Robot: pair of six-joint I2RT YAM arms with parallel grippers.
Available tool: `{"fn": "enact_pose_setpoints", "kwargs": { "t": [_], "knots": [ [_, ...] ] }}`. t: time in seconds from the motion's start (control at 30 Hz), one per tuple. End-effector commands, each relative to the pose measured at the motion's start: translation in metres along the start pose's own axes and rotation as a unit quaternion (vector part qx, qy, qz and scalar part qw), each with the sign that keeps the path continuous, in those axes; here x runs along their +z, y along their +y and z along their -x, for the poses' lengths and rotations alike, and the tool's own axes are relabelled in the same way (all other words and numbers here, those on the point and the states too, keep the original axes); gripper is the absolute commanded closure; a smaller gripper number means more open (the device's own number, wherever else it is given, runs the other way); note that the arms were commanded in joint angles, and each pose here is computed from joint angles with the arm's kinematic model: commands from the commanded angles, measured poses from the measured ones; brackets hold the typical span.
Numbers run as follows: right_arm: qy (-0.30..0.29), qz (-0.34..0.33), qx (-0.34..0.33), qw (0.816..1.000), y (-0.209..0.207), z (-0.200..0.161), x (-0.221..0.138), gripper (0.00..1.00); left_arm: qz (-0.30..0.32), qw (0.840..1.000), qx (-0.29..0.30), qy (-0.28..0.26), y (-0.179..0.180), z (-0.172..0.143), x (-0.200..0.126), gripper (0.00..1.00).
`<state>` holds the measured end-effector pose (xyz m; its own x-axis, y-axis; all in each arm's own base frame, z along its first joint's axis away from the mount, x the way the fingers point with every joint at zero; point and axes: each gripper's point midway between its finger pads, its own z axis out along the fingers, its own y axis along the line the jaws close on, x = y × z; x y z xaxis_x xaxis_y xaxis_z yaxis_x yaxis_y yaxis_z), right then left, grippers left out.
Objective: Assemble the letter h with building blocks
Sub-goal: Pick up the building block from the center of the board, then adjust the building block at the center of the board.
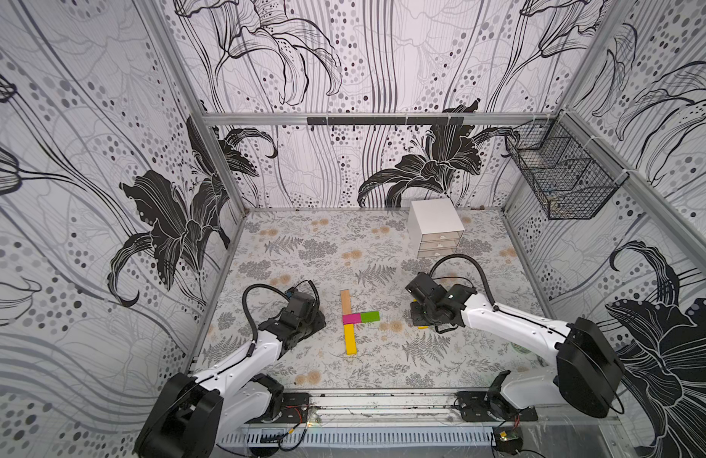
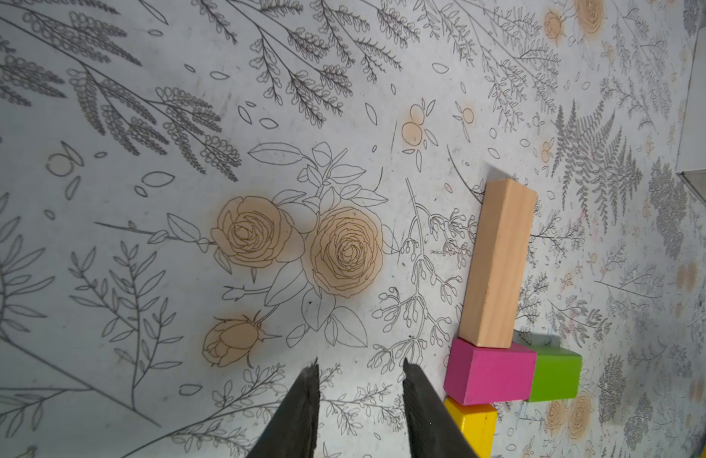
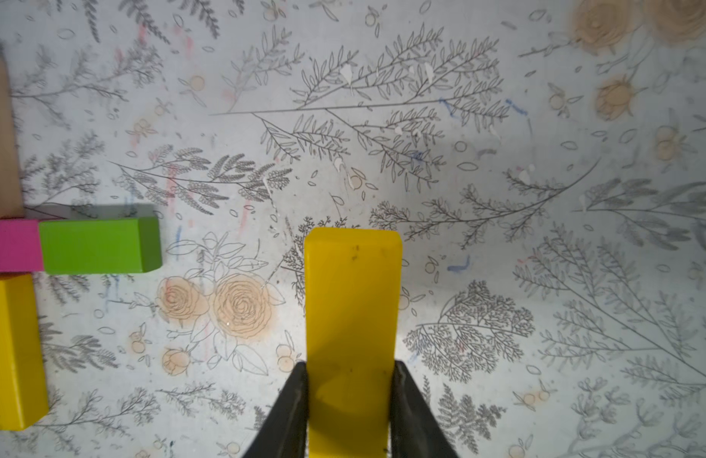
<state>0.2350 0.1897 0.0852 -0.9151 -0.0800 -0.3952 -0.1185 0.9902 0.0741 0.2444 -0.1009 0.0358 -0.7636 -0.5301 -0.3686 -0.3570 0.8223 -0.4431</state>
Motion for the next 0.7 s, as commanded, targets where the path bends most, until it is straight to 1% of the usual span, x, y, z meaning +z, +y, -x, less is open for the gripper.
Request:
{"fn": "enact_pose_setpoints", "kwargs": {
  "t": [0.0, 0.17, 0.3, 0.4, 0.57, 0.67],
  "knots": [
    [0.001, -0.03, 0.017, 0.999, -0.017, -0.008, -0.005, 1.0, -0.015, 1.0, -0.003, -0.01, -0.005, 0.004, 0.005, 0.63],
    [-0.001, -0.012, 0.038, 0.999, -0.013, -0.01, -0.011, 1.0, 0.0, 1.0, -0.006, 0.002, 0.003, -0.002, 0.012, 0.64],
    [-0.001, 0.0, 0.04, 0.999, -0.008, -0.022, -0.016, 1.0, 0.0, 1.0, -0.004, 0.004, 0.003, -0.003, 0.012, 0.66],
    [0.0, -0.006, 0.016, 1.0, 0.003, -0.037, -0.027, 1.0, 0.003, 1.0, -0.004, -0.006, 0.005, 0.0, 0.008, 0.67],
    [0.002, -0.014, -0.046, 0.999, 0.028, -0.07, -0.043, 1.0, -0.001, 1.0, -0.007, -0.015, 0.004, 0.002, 0.003, 0.67],
    [0.014, 0.003, -0.08, 0.997, 0.052, -0.096, -0.046, 1.0, -0.005, 1.0, -0.01, -0.023, 0.006, 0.003, 0.0, 0.67]
  ]
}}
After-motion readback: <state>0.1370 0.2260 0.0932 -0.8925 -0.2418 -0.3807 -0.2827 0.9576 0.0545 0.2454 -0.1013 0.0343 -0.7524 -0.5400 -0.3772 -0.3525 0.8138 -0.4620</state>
